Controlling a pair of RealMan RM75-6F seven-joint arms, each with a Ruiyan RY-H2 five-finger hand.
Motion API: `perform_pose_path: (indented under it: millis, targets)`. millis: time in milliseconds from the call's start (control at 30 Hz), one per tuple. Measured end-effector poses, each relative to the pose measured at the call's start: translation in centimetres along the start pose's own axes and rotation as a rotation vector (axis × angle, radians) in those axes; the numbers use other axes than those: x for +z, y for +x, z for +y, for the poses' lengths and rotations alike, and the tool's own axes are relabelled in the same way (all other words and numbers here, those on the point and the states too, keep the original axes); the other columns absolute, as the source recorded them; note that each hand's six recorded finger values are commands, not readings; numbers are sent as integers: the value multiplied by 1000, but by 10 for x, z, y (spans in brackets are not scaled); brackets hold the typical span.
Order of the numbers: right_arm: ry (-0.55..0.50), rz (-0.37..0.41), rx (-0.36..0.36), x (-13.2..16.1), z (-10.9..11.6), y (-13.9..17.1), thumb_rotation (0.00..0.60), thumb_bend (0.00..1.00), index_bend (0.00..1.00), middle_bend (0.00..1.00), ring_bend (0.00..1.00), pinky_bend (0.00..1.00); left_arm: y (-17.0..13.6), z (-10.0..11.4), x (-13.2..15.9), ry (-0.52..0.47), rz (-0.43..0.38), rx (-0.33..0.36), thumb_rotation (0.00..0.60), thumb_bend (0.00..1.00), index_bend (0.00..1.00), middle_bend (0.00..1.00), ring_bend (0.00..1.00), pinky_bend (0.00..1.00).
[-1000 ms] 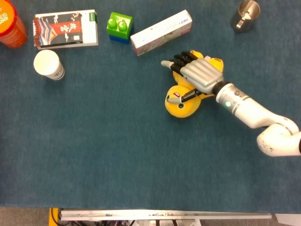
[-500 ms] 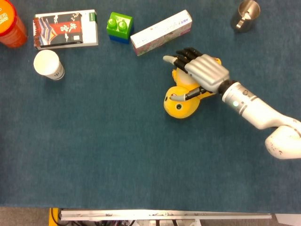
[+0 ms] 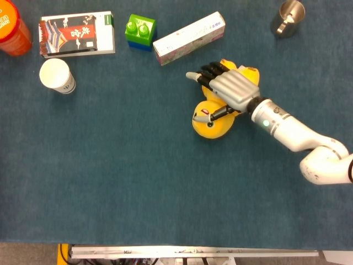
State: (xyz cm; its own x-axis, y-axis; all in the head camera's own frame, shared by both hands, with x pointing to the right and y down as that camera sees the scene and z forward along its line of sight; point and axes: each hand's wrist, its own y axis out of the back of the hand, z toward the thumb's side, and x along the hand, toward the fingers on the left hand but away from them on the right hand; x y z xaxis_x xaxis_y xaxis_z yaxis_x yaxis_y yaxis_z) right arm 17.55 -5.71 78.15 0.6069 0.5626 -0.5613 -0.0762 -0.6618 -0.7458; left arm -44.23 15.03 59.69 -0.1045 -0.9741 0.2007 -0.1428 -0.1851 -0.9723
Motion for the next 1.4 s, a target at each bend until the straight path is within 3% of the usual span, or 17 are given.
perform_pose_path:
  millis: [233, 533, 733, 933, 1167, 1267, 1400]
  targets:
    - [9, -33, -13, -15, 3, 6, 131, 0, 65, 138, 0, 0, 1, -1, 1, -1, -7, -2, 600, 148, 124, 103, 93, 4]
    - [-12, -31, -72, -23, 24, 24, 131, 0, 65, 138, 0, 0, 2, 0, 4, -4, -15, -1, 600, 149, 124, 103, 93, 4]
    - [-19, -3, -143, -23, 48, 52, 132, 0, 65, 138, 0, 0, 3, 1, 5, -7, -20, 2, 600, 149, 124, 103, 93, 4]
    - [-11, -26, -223, -37, 70, 100, 136, 0, 65, 138, 0, 0, 5, 0, 7, -7, -34, 3, 600, 148, 124, 103, 93, 4]
    - [79, -162, -309, -70, 85, 178, 358, 0, 65, 138, 0, 0, 9, -1, 10, -12, -54, 4, 600, 149, 124, 103, 93, 4]
    - [118, -238, -335, -87, 86, 208, 406, 0, 65, 138, 0, 0, 13, -1, 11, -15, -59, 5, 600, 149, 124, 103, 93, 4]
    - [136, -336, -383, -106, 83, 251, 424, 0, 65, 138, 0, 0, 15, -2, 13, -16, -71, 1, 600, 149, 124, 103, 93, 4]
